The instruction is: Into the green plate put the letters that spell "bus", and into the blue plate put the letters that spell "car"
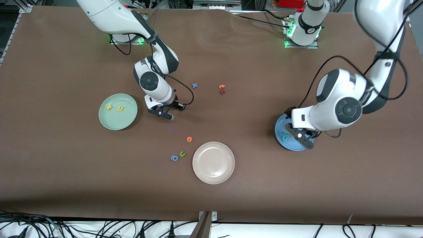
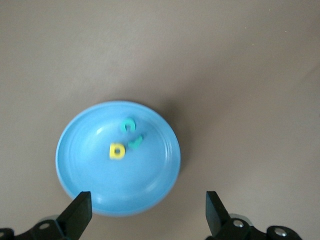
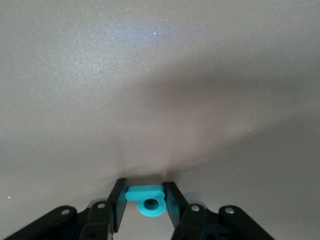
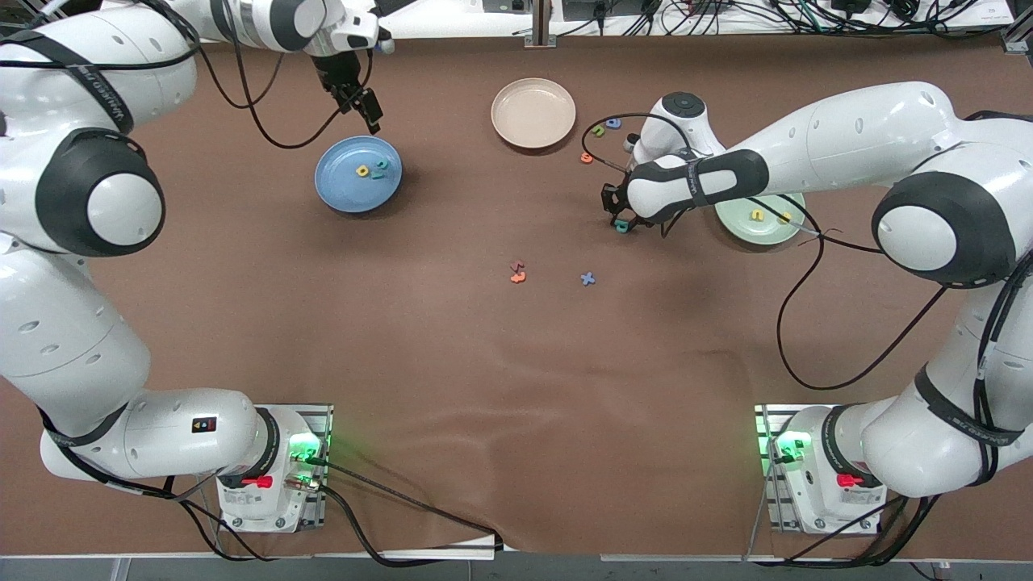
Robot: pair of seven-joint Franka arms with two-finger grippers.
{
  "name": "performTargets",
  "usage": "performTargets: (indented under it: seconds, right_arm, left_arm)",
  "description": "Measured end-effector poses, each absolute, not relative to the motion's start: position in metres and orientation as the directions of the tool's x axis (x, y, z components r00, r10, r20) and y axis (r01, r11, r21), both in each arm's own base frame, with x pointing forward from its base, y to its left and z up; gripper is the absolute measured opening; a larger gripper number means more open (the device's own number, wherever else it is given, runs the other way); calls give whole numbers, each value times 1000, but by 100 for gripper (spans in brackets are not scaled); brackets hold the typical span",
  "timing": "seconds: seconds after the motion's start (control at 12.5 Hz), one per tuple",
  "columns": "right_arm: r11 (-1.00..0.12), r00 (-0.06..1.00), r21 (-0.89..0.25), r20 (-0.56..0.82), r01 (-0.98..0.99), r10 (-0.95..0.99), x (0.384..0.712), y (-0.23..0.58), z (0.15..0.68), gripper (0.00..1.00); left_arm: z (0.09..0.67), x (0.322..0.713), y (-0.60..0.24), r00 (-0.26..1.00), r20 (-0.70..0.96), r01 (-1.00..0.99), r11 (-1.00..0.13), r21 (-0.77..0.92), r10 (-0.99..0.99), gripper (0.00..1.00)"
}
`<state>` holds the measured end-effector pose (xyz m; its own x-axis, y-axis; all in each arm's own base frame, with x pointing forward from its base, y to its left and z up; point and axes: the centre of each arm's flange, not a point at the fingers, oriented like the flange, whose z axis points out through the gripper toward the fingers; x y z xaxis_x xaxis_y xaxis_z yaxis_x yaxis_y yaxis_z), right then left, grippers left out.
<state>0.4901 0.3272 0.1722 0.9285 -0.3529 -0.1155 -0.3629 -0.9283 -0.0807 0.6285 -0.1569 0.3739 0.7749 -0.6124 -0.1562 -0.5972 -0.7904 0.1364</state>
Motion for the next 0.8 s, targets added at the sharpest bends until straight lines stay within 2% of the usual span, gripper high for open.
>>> performTargets:
  seconds: [0.32, 0.56, 0.8]
  right_arm:
    - [-929, 925, -49, -130, -366, -358, 494, 319, 176, 38]
    - [-945, 930, 33, -167, -326, -327, 516, 287, 212, 37]
    - [-968, 942, 97, -224, -232, -248, 542, 224, 254, 37]
  left_arm:
    - [485, 580, -177, 909, -200, -372, -928, 12, -367, 100]
    - [561, 562, -148, 958, -82, -281, -958, -58, -275, 100]
    - [605, 555, -116, 962, 19, -268, -960, -85, -271, 100]
